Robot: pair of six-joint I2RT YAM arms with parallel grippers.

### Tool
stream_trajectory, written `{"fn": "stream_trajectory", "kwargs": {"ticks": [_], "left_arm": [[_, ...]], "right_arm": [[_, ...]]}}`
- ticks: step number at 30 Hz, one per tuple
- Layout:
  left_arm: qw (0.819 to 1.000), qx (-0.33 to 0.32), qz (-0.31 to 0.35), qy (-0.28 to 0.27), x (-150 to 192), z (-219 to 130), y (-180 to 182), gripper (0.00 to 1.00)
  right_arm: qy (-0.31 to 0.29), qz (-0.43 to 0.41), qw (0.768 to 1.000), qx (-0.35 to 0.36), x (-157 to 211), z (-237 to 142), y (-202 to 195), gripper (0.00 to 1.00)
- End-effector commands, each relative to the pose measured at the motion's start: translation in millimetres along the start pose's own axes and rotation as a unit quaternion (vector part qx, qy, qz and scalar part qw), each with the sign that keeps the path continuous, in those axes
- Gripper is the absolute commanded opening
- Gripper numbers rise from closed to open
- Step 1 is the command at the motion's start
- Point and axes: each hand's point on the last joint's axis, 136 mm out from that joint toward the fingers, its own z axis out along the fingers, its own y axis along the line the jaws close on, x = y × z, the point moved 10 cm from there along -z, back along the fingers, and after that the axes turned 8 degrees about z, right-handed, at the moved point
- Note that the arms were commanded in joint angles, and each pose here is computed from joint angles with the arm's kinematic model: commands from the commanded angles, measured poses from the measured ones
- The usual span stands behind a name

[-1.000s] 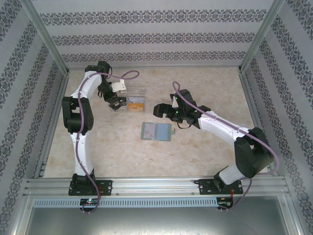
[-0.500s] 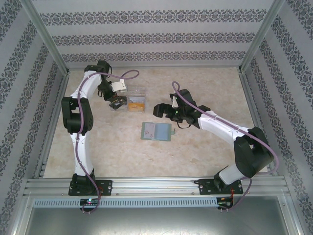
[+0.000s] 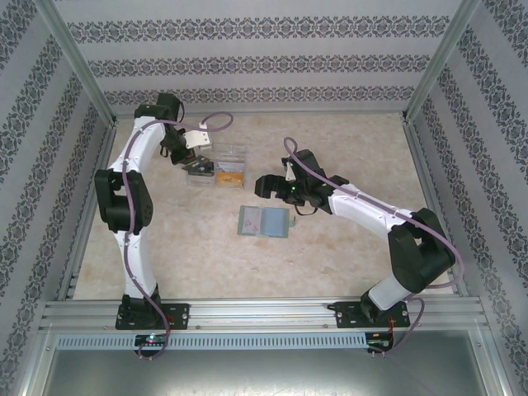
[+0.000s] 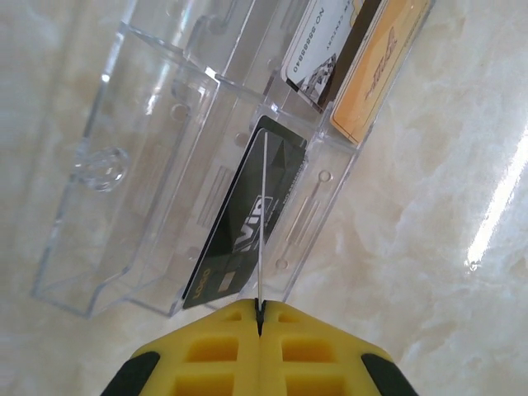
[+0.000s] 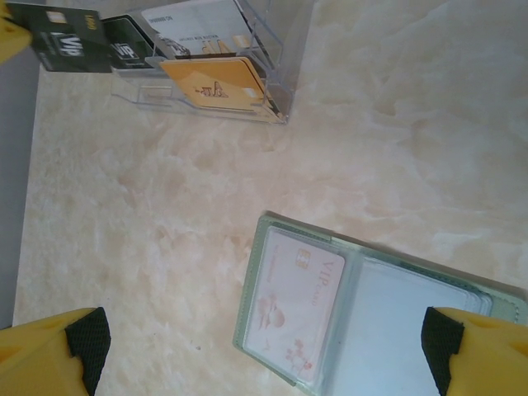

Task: Take the credit cards out of the card holder

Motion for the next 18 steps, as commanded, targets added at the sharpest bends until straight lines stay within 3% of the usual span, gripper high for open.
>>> {"fn": "stream_trajectory", "kwargs": {"ticks": [1, 18], "left_arm": [[0.999, -0.005, 0.036, 0.012, -2.2, -14.1, -10.7, 0.00], [0.987, -0.049, 0.133, 0.070, -21.1, 5.1, -2.5, 0.00]], "right_arm": [[-0.006, -0.016, 1.000, 0.000, -1.9, 1.9, 8.5, 0.98], [-0.006, -0.013, 1.000, 0.004, -0.6, 1.5, 8.3, 0.98]]}}
